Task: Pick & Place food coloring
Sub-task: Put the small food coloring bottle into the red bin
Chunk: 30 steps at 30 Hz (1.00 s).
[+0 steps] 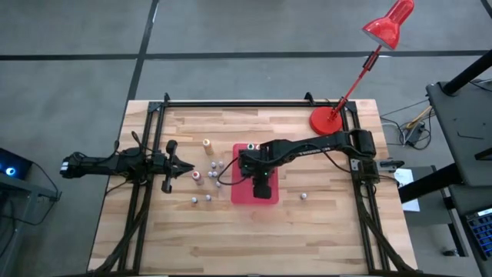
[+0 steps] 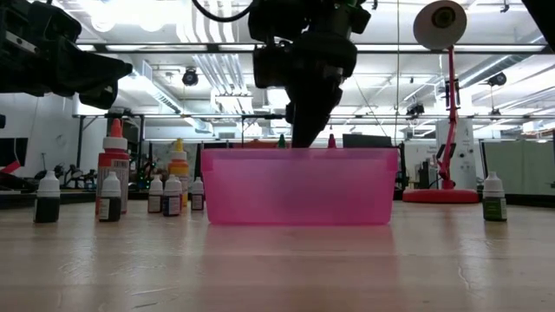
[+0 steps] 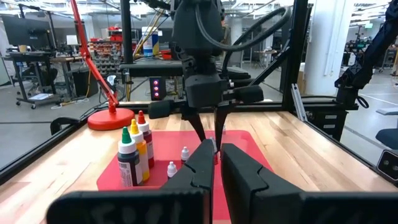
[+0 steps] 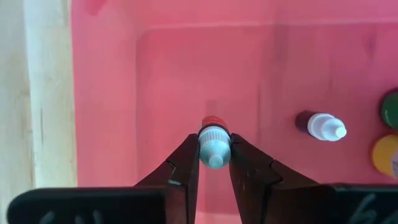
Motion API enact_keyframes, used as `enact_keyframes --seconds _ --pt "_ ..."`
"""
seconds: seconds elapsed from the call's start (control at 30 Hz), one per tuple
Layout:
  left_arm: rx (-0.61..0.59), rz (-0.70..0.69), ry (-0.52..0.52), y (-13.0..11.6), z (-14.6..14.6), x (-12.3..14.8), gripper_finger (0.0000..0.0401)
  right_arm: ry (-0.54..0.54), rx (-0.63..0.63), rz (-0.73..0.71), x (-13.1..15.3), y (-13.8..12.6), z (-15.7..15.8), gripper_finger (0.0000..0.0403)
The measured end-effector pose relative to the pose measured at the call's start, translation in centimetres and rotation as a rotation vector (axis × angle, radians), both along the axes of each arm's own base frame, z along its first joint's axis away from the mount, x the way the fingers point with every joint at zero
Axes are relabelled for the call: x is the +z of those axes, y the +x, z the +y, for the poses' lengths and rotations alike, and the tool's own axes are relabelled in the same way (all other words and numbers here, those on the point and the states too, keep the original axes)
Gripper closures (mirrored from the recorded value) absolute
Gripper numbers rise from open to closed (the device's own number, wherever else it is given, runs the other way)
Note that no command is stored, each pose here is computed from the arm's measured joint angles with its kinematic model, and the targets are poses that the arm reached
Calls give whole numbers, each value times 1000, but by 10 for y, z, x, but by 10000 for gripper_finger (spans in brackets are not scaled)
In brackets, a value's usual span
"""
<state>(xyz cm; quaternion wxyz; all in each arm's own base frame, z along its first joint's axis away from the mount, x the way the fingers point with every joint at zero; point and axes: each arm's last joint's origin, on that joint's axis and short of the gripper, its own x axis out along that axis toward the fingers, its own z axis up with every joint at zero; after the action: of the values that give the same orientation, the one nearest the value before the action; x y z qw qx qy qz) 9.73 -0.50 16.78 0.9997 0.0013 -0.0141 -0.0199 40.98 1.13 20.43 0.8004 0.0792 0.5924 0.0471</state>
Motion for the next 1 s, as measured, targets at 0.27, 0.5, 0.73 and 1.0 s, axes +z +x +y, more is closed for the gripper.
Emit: enact_keyframes --seconds 0.27,0.5,0.73,1.0 --pt "0 0 0 0 0 0 398 4 0 13 -12 -3 6 337" --pt "0 0 0 0 0 0 398 6 -11 29 -18 -6 5 337" --pt "0 0 0 0 0 0 398 6 -6 13 -26 -6 6 337" --pt "0 0 0 0 0 0 398 2 9 32 -33 -10 8 337"
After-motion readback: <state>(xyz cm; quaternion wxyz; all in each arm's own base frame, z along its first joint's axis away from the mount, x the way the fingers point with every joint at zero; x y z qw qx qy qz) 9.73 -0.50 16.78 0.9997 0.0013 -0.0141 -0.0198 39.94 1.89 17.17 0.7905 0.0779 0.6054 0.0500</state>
